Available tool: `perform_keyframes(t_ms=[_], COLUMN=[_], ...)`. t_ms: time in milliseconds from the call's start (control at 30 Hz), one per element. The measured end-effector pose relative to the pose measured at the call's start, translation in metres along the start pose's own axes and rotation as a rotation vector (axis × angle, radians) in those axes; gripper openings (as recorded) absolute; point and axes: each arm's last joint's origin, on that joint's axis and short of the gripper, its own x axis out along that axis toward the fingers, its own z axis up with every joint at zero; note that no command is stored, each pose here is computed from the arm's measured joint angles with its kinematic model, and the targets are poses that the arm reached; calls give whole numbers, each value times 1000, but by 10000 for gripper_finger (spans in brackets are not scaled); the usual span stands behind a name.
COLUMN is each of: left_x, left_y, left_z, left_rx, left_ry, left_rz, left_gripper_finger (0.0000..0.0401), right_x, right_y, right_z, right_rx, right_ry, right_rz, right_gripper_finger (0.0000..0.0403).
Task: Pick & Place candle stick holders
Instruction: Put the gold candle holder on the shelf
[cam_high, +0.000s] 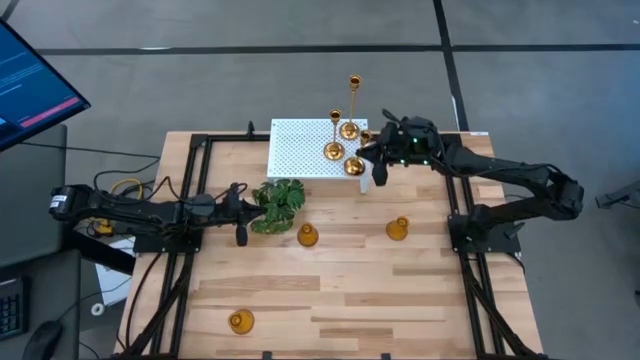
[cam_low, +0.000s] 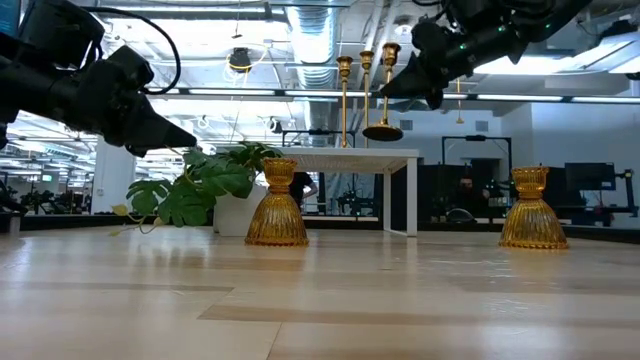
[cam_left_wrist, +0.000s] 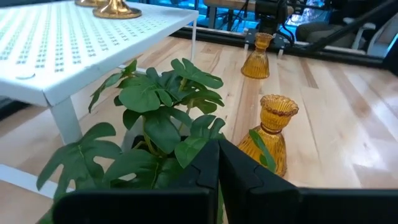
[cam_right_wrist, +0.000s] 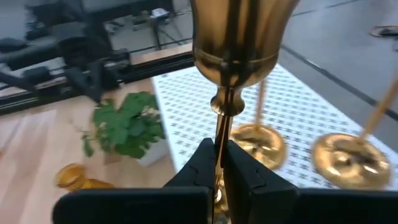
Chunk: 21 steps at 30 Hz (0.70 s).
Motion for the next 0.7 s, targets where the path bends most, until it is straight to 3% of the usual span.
perform_keyframes(t_ms=[167,700], left_x=[0,0], left_y=[0,1], left_z=[0,2], left_rx=[80,81], left_ry=[-1,-18], left_rz=[0,45], left_gripper_finger=[6,6], right_x=[-2,13], right_y=[-8,-20], right_z=[0,-3], right_rx=[16,82], right_ry=[-3,37], right_rz=[-73,-142], right_gripper_finger=[1,1])
